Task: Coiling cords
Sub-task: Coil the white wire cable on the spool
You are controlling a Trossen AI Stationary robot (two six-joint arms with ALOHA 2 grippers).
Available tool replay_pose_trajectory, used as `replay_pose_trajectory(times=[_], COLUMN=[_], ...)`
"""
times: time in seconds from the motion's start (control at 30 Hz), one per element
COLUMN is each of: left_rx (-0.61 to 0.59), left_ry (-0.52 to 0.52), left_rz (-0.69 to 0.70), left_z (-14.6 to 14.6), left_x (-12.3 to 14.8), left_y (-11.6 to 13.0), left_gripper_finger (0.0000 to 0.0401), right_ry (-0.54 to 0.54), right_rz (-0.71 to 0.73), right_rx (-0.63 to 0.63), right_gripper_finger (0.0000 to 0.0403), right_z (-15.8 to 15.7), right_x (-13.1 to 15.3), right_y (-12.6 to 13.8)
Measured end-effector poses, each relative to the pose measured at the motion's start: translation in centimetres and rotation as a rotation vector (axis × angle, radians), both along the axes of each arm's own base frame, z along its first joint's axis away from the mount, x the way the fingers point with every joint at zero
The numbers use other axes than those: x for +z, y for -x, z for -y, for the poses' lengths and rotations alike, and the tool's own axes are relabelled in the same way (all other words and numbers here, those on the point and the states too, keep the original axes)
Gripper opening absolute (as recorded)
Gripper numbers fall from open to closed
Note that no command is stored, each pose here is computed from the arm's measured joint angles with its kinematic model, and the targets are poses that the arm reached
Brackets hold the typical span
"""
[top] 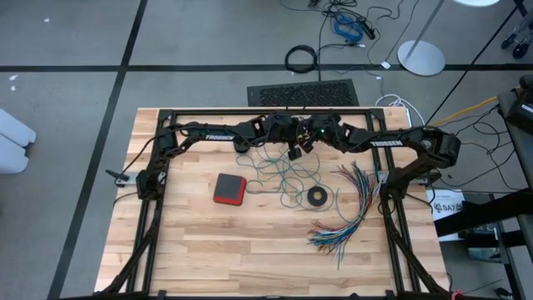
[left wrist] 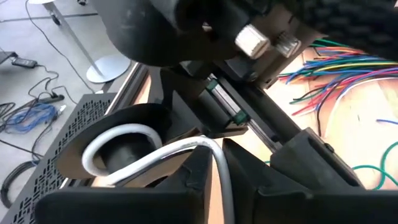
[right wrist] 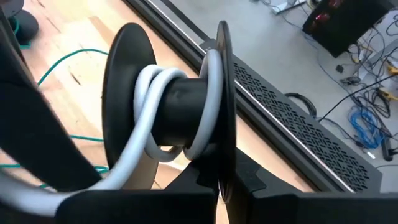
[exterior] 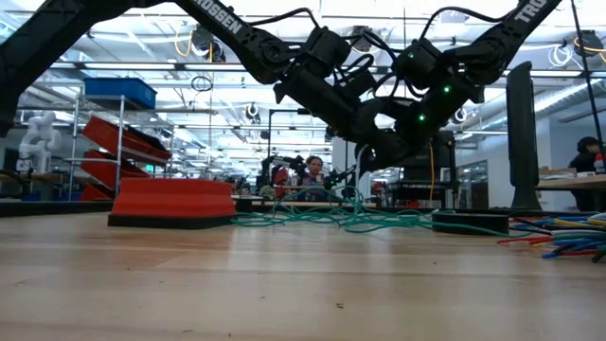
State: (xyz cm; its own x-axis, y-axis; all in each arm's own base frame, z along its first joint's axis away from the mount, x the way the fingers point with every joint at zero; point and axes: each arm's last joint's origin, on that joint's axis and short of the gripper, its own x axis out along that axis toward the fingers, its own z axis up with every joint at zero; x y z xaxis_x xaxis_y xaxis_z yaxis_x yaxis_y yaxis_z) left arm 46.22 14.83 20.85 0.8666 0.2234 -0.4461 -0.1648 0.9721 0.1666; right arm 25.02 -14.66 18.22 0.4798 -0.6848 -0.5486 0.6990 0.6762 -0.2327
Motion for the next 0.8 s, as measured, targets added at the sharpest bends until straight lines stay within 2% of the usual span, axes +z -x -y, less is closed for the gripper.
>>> replay_pose_trajectory(times=[0.2,0.37,0.7,0.8], left_rx=[0.003,0.001,-0.003,-0.026], left_ry=[0.057,0.059,0.039,0.050], left_rz=[0.023,0.031,0.077,0.053], left_z=[-0.5,-0.6,-0.5,-0.1], left_x=[0.1,0.3,1.9,1.2], left_y=[0.2,0.2,0.4,0.3], left_gripper_finger=[0.0114,0.0159,0.0164,0.0165], right_ry=[0.005,0.016,0.072,0.101], right_rz=[-0.004,-0.001,0.096,0.247], right_rx=[0.026,0.031,0.040,0.049], right_gripper_finger=[0.0000,0.0000,0.0000,0.0000], right_z=[0.1,0.2,0.4,0.7], right_x=[0.0,0.5,3.3,5.4], right_y=[0.1,0.3,1.6,1.9])
